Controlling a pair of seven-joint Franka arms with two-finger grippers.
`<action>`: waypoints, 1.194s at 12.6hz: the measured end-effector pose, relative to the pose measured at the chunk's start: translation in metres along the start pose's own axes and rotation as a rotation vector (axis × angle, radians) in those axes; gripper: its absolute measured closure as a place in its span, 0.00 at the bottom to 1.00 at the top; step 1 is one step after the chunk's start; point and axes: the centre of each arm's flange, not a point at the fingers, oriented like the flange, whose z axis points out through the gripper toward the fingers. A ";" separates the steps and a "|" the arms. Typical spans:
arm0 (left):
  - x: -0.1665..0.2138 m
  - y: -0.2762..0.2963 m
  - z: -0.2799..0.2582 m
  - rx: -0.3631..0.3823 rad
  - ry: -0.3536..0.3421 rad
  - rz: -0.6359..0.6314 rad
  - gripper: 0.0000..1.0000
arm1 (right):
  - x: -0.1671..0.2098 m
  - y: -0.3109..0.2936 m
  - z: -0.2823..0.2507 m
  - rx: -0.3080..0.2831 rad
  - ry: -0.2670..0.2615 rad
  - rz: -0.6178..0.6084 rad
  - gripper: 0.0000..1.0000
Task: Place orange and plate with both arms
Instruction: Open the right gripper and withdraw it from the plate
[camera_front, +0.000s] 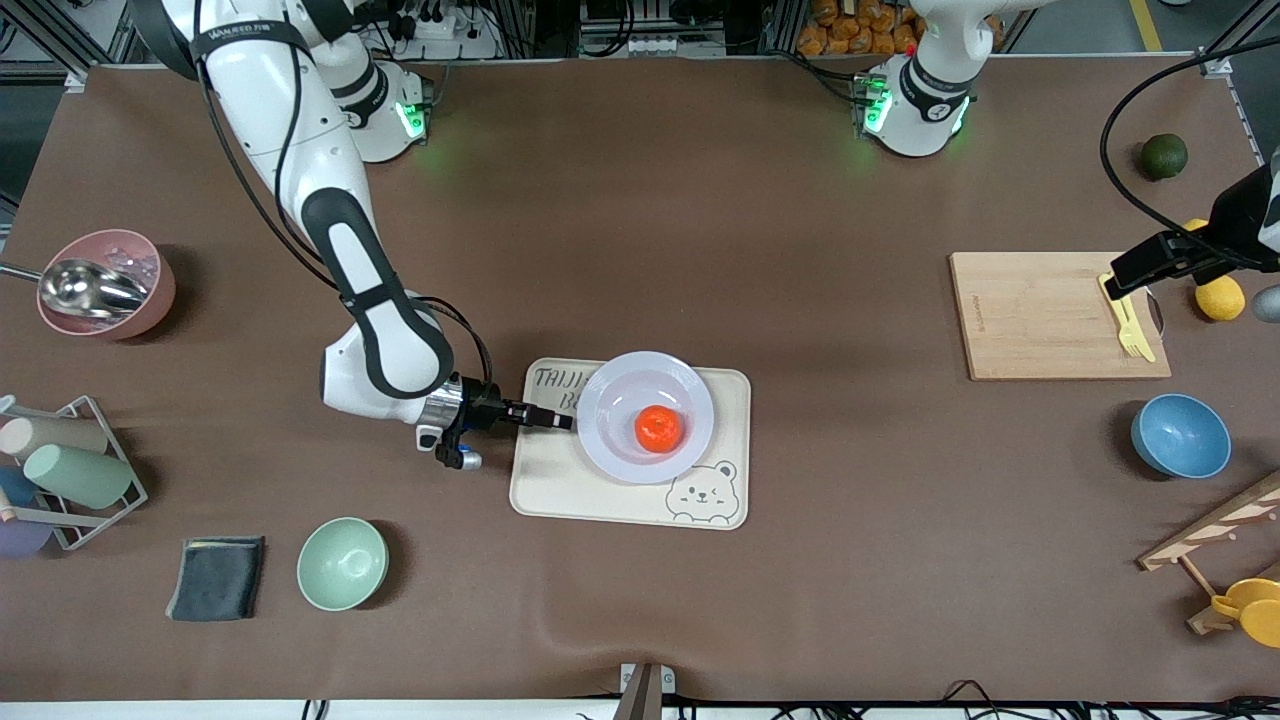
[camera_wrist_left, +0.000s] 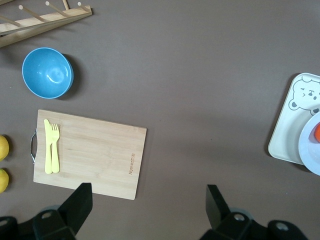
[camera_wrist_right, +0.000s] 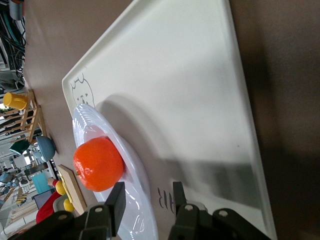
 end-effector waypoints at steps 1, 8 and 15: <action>0.000 0.000 0.000 0.000 0.000 0.000 0.00 | 0.002 -0.004 -0.007 -0.013 -0.010 0.005 0.52; 0.000 0.000 0.000 0.000 0.001 0.000 0.00 | 0.029 0.009 -0.123 -0.128 -0.160 -0.028 0.37; -0.002 0.010 0.000 -0.001 0.001 0.018 0.00 | 0.046 0.074 -0.208 -0.264 -0.229 -0.106 0.21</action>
